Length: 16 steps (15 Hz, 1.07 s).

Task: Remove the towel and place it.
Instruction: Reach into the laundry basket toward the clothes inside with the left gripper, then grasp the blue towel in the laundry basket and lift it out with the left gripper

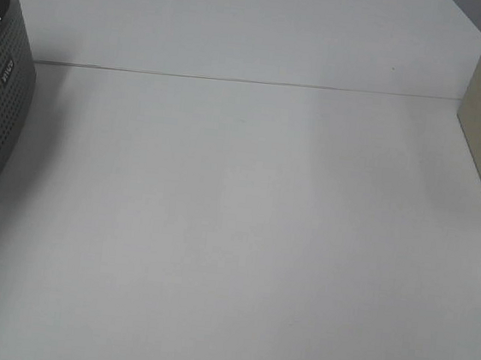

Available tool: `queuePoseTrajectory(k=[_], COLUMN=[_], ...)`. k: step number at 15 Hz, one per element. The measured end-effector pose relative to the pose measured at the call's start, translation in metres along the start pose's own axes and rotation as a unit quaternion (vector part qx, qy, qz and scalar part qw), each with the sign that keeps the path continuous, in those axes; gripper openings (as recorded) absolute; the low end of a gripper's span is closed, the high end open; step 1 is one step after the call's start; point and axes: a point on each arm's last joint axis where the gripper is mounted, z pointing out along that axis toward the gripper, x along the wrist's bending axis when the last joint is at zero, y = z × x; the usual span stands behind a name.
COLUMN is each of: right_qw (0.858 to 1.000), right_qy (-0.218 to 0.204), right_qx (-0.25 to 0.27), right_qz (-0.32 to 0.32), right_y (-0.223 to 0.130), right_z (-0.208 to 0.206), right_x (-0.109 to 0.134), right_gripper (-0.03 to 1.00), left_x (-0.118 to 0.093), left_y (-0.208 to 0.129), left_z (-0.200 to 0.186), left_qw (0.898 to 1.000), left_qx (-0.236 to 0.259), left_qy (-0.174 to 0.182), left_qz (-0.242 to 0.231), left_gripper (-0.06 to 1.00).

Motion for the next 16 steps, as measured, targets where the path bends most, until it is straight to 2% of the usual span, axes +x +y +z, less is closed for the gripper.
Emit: queuePoseTrajectory(k=[7, 9, 14, 15, 16], right_qw=[1.0, 1.0, 1.0, 1.0, 1.0], right_qy=[0.0, 0.0, 0.0, 0.0, 0.0], right_qx=[0.0, 0.0, 0.0, 0.0, 0.0], right_qz=[0.0, 0.0, 0.0, 0.0, 0.0], right_y=[0.0, 0.0, 0.0, 0.0, 0.0], right_z=[0.0, 0.0, 0.0, 0.0, 0.0], right_x=[0.0, 0.0, 0.0, 0.0, 0.0], right_gripper=[0.79, 0.79, 0.79, 0.79, 0.79], left_x=[-0.004, -0.005, -0.007, -0.007, -0.007], left_y=[0.003, 0.001, -0.005, -0.007, -0.008], left_z=[0.022, 0.025, 0.029, 0.03, 0.03], left_qw=[0.999, 0.999, 0.998, 0.998, 0.998], left_qx=[-0.017, -0.025, -0.024, -0.02, -0.017], left_qy=[-0.032, -0.041, -0.06, -0.063, -0.062], left_qz=[-0.009, -0.019, -0.021, -0.022, -0.019], left_gripper=[0.98, 0.94, 0.52, 0.45, 0.42])
